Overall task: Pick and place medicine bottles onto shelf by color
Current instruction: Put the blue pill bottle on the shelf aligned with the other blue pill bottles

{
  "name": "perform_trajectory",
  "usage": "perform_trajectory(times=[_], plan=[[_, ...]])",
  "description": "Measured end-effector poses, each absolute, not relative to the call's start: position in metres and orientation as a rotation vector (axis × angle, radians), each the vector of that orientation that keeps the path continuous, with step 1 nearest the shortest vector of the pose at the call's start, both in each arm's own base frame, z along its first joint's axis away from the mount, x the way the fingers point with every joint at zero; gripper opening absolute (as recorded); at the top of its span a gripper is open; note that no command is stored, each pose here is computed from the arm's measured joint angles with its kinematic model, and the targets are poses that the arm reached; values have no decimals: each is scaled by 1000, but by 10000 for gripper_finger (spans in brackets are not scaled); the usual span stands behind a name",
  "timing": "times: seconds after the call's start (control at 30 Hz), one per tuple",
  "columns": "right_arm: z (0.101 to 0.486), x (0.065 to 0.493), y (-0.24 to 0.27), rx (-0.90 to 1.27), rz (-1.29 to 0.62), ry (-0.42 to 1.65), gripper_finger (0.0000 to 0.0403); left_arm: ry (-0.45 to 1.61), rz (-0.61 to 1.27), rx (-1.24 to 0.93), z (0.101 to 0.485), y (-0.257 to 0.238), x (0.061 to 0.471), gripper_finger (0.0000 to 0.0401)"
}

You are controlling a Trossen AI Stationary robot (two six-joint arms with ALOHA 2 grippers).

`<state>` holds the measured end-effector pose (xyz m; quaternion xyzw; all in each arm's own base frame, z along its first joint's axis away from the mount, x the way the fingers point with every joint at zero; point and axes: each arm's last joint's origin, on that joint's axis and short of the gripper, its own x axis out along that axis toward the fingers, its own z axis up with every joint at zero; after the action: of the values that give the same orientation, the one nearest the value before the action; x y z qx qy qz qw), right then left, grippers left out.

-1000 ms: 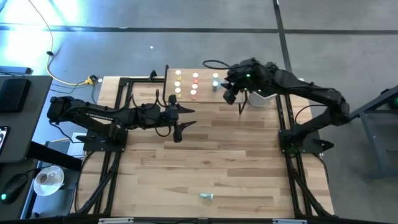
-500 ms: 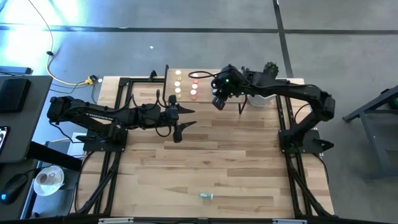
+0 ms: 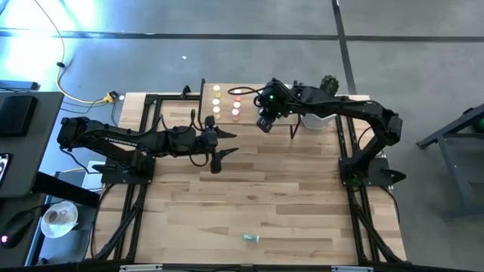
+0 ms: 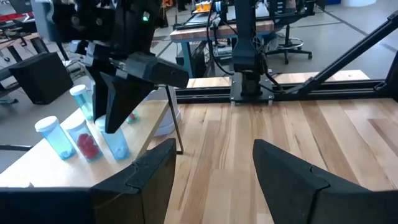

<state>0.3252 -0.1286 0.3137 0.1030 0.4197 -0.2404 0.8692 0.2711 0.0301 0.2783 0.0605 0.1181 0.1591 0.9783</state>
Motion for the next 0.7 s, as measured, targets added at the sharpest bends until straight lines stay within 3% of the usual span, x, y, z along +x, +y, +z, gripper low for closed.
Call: perform_trajectory(times=[0.53, 0.7], plan=[[314, 326, -129, 230, -498, 867, 108, 240, 320, 99, 278, 30, 271, 205], [314, 326, -129, 233, -500, 867, 125, 240, 320, 99, 278, 30, 271, 203]])
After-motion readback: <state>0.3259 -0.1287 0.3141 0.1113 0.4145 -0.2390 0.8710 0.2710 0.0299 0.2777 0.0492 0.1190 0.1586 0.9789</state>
